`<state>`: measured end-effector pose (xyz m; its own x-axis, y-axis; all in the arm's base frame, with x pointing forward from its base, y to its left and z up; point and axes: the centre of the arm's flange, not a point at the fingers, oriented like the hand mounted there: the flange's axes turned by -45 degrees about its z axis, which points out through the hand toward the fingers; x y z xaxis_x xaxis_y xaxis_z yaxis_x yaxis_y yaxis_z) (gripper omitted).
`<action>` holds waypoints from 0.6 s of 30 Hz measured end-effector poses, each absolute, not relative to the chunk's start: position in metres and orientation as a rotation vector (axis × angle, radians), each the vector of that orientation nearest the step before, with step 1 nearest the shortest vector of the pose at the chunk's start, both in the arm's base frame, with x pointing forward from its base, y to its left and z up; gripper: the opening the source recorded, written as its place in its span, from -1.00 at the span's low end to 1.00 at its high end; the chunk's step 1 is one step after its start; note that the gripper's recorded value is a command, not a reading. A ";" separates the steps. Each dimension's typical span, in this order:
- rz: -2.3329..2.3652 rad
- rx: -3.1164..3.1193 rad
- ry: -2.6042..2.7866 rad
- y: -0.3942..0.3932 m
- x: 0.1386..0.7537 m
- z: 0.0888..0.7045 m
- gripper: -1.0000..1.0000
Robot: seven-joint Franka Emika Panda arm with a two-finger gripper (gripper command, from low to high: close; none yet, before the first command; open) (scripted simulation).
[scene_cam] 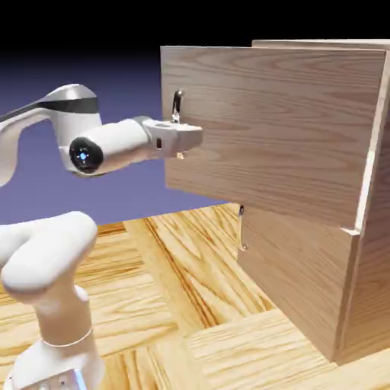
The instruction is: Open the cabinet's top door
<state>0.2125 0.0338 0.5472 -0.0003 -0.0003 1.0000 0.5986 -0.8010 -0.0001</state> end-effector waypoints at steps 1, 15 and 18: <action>-1.844 -1.844 -0.627 0.029 0.209 0.547 -1.00; -1.717 -1.717 -0.778 -0.048 0.169 0.547 -1.00; -1.684 -1.683 -0.814 -0.068 0.162 0.547 -1.00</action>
<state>0.1617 -0.0680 0.5472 -0.0001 0.0000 1.0000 0.7836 -0.6212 0.0000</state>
